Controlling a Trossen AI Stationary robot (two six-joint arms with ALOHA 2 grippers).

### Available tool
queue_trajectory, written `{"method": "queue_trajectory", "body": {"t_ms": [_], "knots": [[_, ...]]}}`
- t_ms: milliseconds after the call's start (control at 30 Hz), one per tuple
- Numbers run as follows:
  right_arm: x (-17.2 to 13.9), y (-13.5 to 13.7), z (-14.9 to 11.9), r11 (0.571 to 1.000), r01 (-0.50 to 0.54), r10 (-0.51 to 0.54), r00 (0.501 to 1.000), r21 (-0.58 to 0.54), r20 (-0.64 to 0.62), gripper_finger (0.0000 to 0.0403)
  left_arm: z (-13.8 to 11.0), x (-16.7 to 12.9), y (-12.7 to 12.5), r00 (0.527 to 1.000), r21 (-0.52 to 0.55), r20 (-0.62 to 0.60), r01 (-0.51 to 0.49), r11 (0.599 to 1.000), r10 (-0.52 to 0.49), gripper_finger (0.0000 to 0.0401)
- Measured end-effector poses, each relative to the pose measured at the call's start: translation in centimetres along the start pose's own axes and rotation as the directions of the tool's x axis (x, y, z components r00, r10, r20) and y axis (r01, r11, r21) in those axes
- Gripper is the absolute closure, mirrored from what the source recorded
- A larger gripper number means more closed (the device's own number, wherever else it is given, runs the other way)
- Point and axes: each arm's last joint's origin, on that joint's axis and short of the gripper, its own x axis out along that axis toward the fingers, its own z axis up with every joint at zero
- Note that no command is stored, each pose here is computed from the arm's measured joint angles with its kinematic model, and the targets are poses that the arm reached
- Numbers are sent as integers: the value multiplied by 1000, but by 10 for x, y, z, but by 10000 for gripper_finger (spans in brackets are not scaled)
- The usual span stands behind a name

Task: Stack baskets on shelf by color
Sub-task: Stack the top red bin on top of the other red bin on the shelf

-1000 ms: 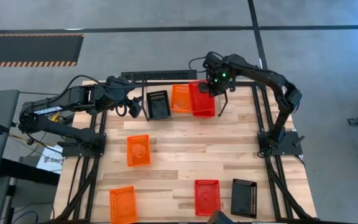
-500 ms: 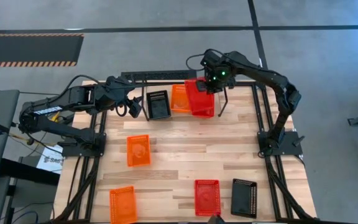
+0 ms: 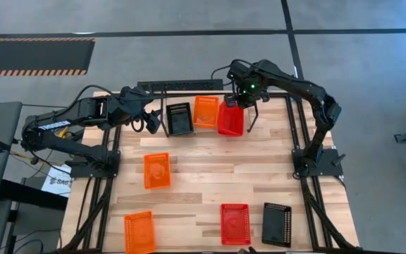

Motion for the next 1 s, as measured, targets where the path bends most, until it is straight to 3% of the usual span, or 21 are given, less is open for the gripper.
{"method": "queue_trajectory", "body": {"t_ms": [333, 500, 633, 833, 1000], "knots": [[-6, 5, -9, 998, 1, -3, 999, -58, -41, 336, 0, 0, 0, 1000, 1, 0, 0, 1000, 0, 150], [-6, 29, -33, 976, -22, 9, 998, -215, -58, 355, 0, 0, 0, 1000, 1, 0, 0, 1000, 0, 150], [1, 48, -46, 952, 22, -16, 1000, -306, 21, 394, 0, 0, 0, 1000, 1, 0, -1, 1000, 1, 150], [14, 70, -34, 933, -43, 97, 986, -356, 136, 398, 0, 0, 0, 1000, 2, 0, -1, 1000, 1, 150], [36, 71, -21, 931, -17, 66, 991, -365, 121, 400, 0, 0, 0, 1000, 3, -6, 7, 1000, -7, 150]]}}
